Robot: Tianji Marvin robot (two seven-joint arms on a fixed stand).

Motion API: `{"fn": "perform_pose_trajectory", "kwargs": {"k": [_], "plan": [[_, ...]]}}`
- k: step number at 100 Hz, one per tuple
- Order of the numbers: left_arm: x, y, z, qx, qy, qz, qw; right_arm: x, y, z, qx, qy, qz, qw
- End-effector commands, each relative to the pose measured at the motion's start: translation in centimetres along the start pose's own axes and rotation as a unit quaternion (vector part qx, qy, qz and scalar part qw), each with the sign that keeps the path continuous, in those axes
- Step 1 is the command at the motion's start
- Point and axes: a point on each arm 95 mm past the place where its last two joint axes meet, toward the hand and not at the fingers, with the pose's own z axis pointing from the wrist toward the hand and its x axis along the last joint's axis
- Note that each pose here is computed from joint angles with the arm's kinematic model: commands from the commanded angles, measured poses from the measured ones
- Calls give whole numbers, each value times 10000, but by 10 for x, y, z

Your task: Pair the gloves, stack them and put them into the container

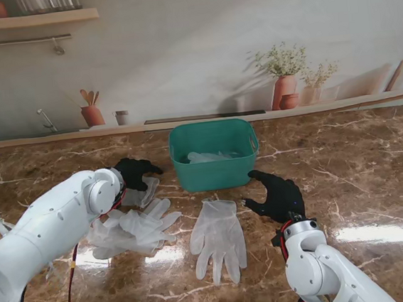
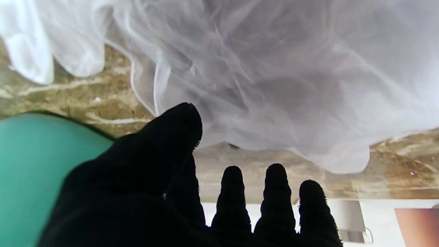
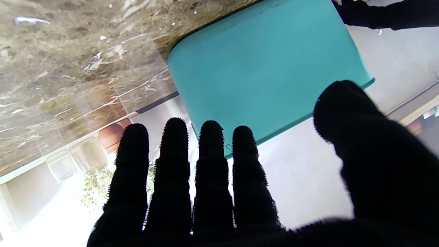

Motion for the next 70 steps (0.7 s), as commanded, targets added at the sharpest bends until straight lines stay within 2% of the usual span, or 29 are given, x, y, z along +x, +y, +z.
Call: {"fn": "perform_pose_trajectory", "kwargs": {"k": [1, 8, 18, 32, 55, 70], "plan": [[7, -7, 7, 44, 68, 33, 10000, -2, -4, -5, 76, -43, 14, 10000], [7, -5, 9, 20, 60, 218, 9997, -3, -3, -6, 58, -51, -2, 10000], [6, -2, 10, 199, 98, 396, 9990, -3, -2, -7, 41, -41, -3, 10000], [6, -2, 3, 590, 184, 4, 9981, -1, -1, -8, 42, -5, -2, 10000], [6, -18, -40, 1193, 221, -895, 9886, 7, 1, -11, 46, 104, 64, 9999], [10, -30, -78, 1590, 424, -1141, 9797, 16, 6, -13, -14, 248, 90, 9997]]}}
